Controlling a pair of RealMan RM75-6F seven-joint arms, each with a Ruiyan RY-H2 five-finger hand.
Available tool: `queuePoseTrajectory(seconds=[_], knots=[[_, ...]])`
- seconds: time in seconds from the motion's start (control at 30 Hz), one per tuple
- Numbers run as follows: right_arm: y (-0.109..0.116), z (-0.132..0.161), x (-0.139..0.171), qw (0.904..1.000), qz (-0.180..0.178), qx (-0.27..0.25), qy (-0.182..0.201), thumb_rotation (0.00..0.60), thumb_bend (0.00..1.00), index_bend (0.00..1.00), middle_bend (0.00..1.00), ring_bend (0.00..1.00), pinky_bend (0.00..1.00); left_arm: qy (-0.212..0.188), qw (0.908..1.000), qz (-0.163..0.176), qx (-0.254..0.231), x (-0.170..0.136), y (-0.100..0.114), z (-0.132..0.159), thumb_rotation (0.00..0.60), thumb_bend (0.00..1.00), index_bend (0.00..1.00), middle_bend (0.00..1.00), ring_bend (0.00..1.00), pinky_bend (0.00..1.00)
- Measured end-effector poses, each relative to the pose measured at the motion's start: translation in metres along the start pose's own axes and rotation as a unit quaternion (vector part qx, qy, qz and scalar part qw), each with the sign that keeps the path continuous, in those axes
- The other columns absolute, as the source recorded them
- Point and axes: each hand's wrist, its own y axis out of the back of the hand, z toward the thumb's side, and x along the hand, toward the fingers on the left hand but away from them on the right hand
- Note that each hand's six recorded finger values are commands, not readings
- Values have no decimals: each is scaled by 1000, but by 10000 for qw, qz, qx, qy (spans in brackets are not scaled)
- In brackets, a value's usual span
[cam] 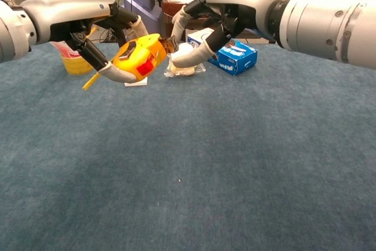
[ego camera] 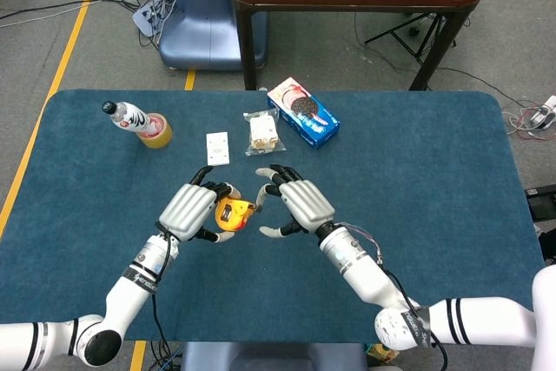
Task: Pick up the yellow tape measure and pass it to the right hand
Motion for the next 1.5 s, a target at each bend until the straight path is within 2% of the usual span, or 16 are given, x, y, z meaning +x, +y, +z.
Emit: queuePoseTrajectory(seconds=[0.43,0.8,1.1,1.5], knots=[[0,1,-4,9999,-78,-68,-9,600,294,522,171,0,0,-55,10000,14,-11,-2,1,2,600,173,538,543,337,6],[-1,3,-6,9999,-112,-94,-7,600,387,559,204,0,0,-86,10000,-14,0,-4,0,3,600,173,538,543,337,6],[0,1,-7,9998,-137,-109,-31,600,410,584,223,0,0,-117,9999,-45,25,-4,-2,4,600,173,538,543,337,6],[0,-3,-6,9998,-181,-111,-54,600,523,639,267,0,0,-116,9999,-58,58,-5,-3,2,600,173,538,543,338,6]])
